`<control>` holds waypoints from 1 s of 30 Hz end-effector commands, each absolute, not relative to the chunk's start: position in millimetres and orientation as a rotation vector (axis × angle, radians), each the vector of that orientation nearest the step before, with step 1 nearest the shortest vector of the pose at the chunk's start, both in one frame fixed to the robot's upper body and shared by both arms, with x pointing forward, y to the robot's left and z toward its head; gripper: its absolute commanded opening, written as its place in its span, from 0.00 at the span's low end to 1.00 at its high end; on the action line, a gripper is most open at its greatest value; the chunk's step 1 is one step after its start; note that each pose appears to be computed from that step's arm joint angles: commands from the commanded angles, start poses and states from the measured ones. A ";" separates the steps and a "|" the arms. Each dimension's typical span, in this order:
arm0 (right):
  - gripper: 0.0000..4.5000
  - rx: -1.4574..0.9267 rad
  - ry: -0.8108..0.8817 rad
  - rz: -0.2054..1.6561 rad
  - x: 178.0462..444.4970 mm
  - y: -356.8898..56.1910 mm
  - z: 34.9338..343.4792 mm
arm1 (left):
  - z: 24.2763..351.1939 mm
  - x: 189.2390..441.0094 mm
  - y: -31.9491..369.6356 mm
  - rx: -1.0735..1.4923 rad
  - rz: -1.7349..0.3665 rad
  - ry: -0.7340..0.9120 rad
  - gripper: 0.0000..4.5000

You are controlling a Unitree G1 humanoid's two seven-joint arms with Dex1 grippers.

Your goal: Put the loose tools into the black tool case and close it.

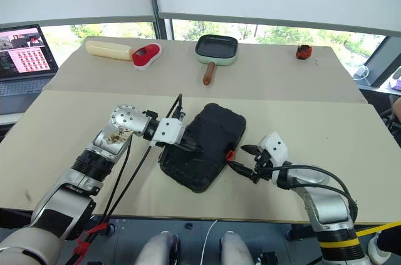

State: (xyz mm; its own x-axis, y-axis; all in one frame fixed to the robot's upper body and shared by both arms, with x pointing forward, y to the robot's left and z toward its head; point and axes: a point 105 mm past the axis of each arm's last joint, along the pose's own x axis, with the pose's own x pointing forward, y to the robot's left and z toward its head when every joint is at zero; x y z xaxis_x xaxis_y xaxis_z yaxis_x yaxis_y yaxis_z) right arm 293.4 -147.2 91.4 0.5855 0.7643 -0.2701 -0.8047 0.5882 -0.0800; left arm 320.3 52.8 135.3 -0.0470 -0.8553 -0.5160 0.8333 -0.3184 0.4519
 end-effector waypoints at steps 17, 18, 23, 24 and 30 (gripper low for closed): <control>0.28 -0.234 0.114 1.042 297.6 -127.0 97.0 | 113.7 317.1 60.9 0.880 -1.709 0.089 0.00; 0.28 -0.240 0.113 1.039 297.3 -128.3 97.6 | 113.6 317.1 60.8 0.880 -1.709 0.088 0.00; 0.28 -0.269 0.117 1.011 293.7 -140.2 100.3 | 112.4 317.1 60.7 0.884 -1.710 0.088 0.00; 0.28 -0.272 0.118 1.007 292.3 -142.9 101.0 | 112.3 317.2 60.8 0.884 -1.710 0.088 0.00; 0.28 -0.283 0.131 0.999 284.5 -151.3 101.8 | 111.3 317.9 59.8 0.885 -1.713 0.086 0.00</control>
